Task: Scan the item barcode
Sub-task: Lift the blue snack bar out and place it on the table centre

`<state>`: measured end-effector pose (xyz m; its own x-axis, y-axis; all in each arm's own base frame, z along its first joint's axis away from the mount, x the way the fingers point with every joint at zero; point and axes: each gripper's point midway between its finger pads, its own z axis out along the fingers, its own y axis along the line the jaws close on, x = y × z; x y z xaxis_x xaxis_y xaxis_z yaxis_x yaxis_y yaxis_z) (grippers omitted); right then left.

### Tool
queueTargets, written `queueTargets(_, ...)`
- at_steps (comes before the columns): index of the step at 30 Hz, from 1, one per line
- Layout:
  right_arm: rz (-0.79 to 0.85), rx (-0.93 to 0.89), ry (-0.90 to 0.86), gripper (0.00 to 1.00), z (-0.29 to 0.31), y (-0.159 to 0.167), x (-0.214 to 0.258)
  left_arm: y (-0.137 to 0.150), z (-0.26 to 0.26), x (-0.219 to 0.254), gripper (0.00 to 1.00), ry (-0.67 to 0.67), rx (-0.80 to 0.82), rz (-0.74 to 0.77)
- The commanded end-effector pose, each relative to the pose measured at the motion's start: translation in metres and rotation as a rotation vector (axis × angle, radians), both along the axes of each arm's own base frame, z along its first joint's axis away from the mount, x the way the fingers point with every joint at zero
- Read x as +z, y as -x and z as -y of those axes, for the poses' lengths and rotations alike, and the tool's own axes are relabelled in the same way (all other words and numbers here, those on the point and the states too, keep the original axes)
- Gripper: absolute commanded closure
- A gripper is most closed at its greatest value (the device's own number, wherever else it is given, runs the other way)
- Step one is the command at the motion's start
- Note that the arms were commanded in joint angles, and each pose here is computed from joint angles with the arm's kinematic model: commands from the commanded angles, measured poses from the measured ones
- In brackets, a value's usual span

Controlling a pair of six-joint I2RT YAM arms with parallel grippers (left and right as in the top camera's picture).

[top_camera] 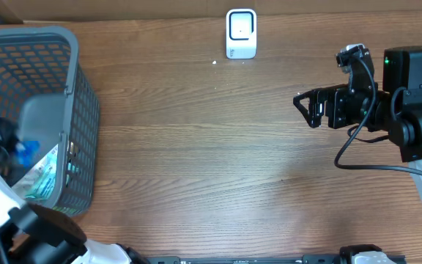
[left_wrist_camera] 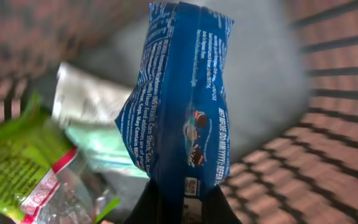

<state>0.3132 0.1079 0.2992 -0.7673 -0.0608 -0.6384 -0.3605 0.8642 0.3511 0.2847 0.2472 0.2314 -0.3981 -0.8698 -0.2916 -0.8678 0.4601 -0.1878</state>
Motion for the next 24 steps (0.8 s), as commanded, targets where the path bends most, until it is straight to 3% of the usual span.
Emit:
queueTargets(1,0.033,0.010,-0.006,0.00,-0.002,-0.002,0.011,-0.021,0.035,0.087,0.96,-0.136,-0.174,0.191)
queueTargets(7,0.033,0.010,-0.006,0.00,-0.002,-0.002,0.011,-0.054,0.150,0.163,0.96,-0.234,-0.582,0.405)
queueTargets(12,0.031,0.010,-0.005,0.01,-0.002,-0.002,0.010,-0.066,0.253,0.155,0.96,-0.178,-0.893,0.415)
queueTargets(15,0.028,0.010,-0.005,0.01,-0.002,-0.002,0.009,-0.069,0.305,0.128,0.96,-0.114,-0.990,0.342)
queueTargets(24,-0.003,0.010,-0.001,0.01,-0.002,-0.001,0.001,-0.056,0.376,-0.026,0.96,0.061,-0.962,-0.134)
